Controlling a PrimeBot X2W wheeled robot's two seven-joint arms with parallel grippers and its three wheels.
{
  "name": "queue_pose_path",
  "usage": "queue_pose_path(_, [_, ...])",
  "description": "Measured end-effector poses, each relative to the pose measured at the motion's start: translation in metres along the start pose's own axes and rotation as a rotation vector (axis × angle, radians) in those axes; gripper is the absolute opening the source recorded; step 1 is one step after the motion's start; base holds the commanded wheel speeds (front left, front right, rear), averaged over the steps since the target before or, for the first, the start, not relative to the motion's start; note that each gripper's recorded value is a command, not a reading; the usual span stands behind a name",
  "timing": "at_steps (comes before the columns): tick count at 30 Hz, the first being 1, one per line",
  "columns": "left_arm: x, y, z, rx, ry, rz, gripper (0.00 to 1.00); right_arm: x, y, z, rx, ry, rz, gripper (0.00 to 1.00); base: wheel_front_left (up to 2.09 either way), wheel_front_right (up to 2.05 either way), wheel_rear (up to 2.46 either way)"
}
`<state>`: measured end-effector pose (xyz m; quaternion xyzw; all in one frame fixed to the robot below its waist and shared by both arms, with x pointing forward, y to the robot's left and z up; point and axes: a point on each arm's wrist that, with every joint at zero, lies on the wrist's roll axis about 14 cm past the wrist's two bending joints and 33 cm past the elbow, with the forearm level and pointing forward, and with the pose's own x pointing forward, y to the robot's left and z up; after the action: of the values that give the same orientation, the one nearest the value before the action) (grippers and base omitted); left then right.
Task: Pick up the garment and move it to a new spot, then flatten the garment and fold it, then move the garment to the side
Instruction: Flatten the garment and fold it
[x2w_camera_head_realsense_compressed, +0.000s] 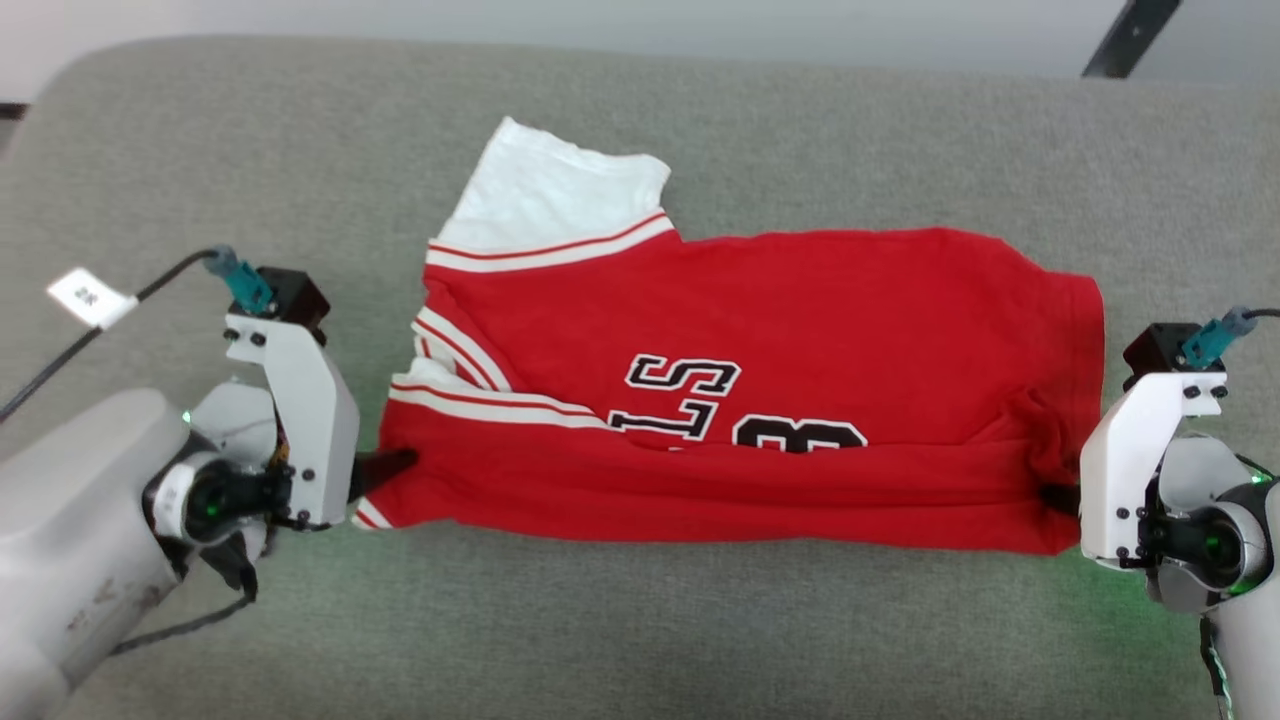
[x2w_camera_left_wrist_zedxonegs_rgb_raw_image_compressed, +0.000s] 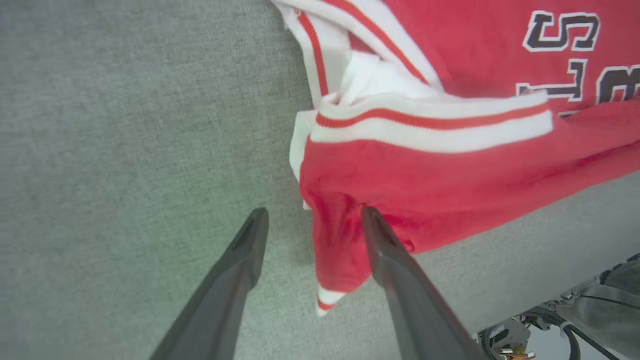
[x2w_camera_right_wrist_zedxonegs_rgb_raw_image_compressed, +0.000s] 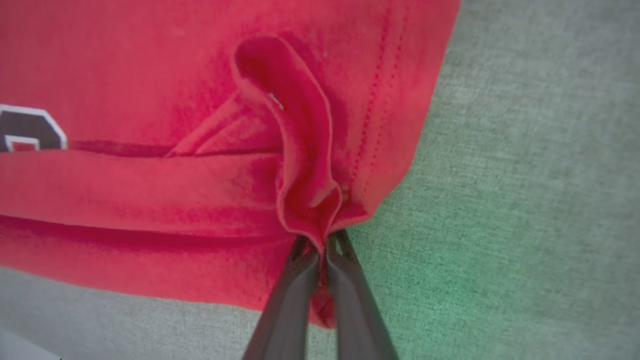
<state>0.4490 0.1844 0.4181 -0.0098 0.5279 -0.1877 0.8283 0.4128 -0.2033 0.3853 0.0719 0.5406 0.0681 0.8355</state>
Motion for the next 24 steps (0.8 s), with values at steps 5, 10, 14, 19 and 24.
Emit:
queue_pose_path(5, [-0.019, -0.001, 0.002, -0.008, -0.101, 0.004, 0.91, -0.001, 0.001, -0.003, -0.004, -0.004, -0.008, 0.47, 0.00, 0.00, 0.00])
queue_pose_path(10, [-0.035, -0.001, 0.010, -0.014, -0.235, 0.021, 0.70, -0.004, 0.000, -0.003, -0.007, -0.024, -0.020, 1.00, 0.00, 0.00, 0.00])
queue_pose_path(14, [-0.050, -0.001, 0.018, 0.021, -0.334, 0.040, 0.58, -0.010, 0.001, 0.004, -0.023, -0.069, -0.027, 1.00, 0.00, 0.00, 0.00])
queue_pose_path(19, [-0.070, -0.005, 0.038, 0.070, -0.473, 0.052, 0.69, -0.034, -0.003, 0.034, -0.069, -0.242, -0.048, 1.00, 0.00, 0.00, 0.00])
queue_pose_path(24, [-0.083, -0.015, 0.061, 0.138, -0.605, 0.039, 0.78, -0.069, 0.010, 0.062, -0.183, -0.520, -0.039, 1.00, 0.00, 0.00, 0.00])
